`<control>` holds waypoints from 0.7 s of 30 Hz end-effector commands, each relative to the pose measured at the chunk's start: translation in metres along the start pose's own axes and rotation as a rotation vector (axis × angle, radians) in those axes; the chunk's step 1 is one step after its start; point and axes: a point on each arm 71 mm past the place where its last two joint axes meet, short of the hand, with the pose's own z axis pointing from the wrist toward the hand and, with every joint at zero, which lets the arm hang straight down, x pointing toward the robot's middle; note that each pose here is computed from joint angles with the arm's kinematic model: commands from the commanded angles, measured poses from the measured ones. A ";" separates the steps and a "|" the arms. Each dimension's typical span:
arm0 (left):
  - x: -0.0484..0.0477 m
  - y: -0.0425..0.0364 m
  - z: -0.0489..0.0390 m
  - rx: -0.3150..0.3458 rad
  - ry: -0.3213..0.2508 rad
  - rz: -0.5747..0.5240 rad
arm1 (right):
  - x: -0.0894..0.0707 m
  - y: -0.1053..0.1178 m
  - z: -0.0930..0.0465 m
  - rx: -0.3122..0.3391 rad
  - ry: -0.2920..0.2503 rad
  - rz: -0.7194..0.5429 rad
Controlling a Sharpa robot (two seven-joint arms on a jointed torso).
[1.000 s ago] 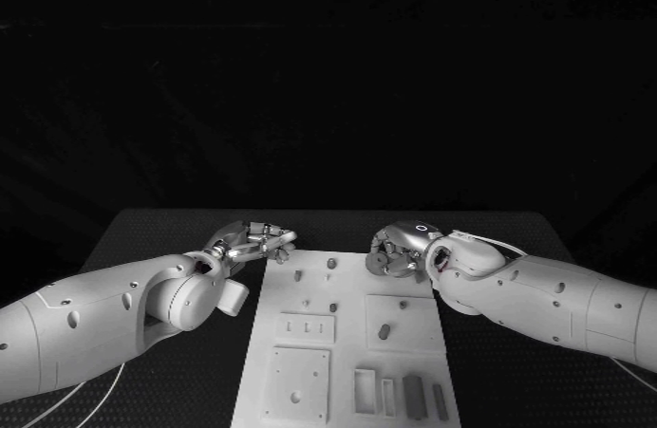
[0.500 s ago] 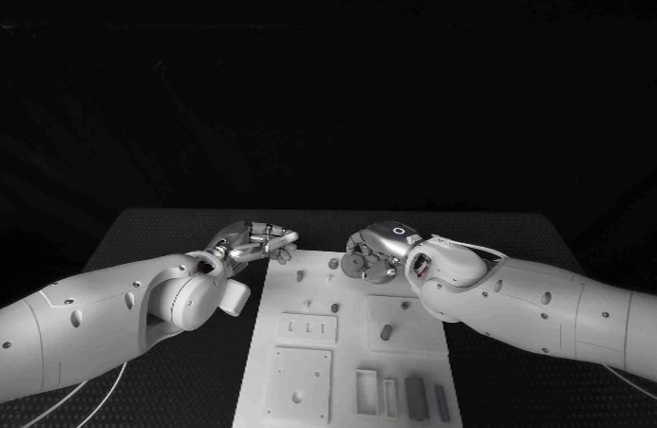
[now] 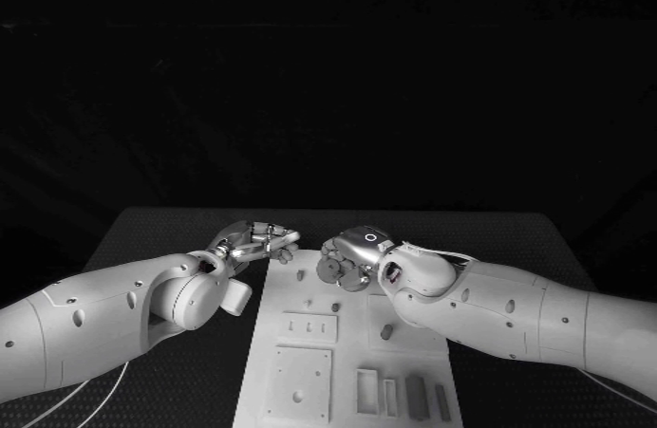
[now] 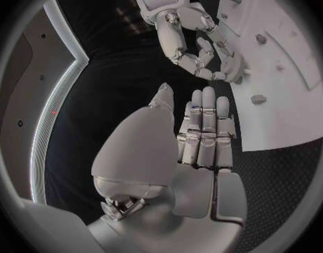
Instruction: Assemble the parts on the task board
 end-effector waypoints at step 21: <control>0.0000 -0.0009 0.0006 0.002 0.002 -0.018 | 0.019 0.002 0.009 0.015 0.031 -0.038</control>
